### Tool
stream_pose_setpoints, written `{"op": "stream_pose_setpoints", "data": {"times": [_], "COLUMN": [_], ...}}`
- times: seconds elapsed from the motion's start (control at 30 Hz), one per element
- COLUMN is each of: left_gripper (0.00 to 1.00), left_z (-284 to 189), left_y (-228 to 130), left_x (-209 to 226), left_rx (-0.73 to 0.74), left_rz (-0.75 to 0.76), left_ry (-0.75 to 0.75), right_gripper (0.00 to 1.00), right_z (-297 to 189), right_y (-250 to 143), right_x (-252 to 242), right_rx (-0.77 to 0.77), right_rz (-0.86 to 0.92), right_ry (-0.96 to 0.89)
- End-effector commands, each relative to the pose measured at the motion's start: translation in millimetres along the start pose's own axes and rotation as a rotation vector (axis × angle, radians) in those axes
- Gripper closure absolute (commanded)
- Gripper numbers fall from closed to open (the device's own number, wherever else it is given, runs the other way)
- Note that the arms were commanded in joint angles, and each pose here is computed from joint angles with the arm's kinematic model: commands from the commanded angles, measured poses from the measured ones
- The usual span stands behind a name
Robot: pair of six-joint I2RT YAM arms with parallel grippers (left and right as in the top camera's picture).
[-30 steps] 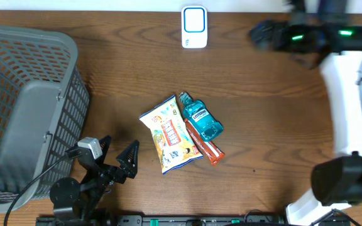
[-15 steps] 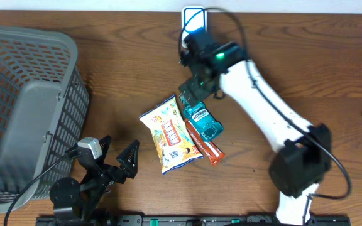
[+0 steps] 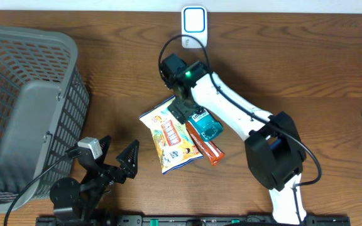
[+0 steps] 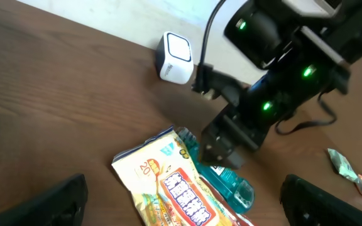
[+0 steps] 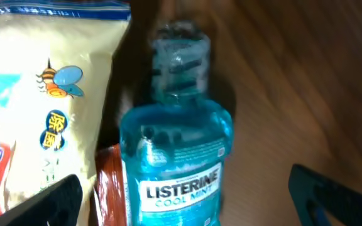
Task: Scan the item barcode
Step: 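Reach the right gripper to the Listerine bottle and grasp its cap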
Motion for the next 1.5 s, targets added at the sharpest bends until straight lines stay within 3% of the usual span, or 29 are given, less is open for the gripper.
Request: {"op": "stream_pose_setpoints", "data": {"times": [0.0,0.33,0.5,0.6,0.67,0.77,1.0,1.47], "left_gripper": [0.02,0.02,0.02,0.02,0.02,0.02,0.02,0.02], "left_z": [-0.2,-0.2,-0.2,-0.2,-0.2,-0.2,-0.2,-0.2], "left_y": [-0.1,-0.1,-0.1,-0.1,-0.1,-0.1,-0.1,-0.1], "left_x": [-0.1,-0.1,-0.1,-0.1,-0.1,-0.1,-0.1,-0.1], "left_rx": [-0.003,-0.003,-0.003,-0.003,-0.003,-0.003,-0.003,-0.003], "left_rz": [0.003,0.003,0.003,0.003,0.003,0.003,0.003,0.003], "left_ry": [-0.003,-0.003,-0.003,-0.003,-0.003,-0.003,-0.003,-0.003], "right_gripper": [0.01,0.03,0.21,0.25,0.24,0.09,0.01,0.06], "right_z": [24.9,53.1,53.3,53.5,53.6,52.7,44.9,43.8], "right_y": [-15.7,-25.6,-22.0,-22.1,-21.7,-19.8,-12.2,0.6], "right_x": [4.1,-5.6,-4.5,-4.4,-4.7,-4.3,-4.7,-13.2], "right_rx": [0.030,-0.023,-0.046,-0.045,-0.048,-0.059,-0.087,-0.155], "right_rz": [0.005,0.099,0.107,0.121,0.134,0.145,0.222,0.317], "right_ry": [-0.023,-0.172,-0.162,-0.155,-0.155,-0.152,-0.143,-0.131]}}
Point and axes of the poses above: each gripper's point midway between its finger pads, its own z axis out along the fingers, its own x axis along the line the jaws close on, y = z × x, the point moved 9 cm from there along -z, back along the fingers, and after that the axes turned 11 degrees about z, right-handed, at the moved point
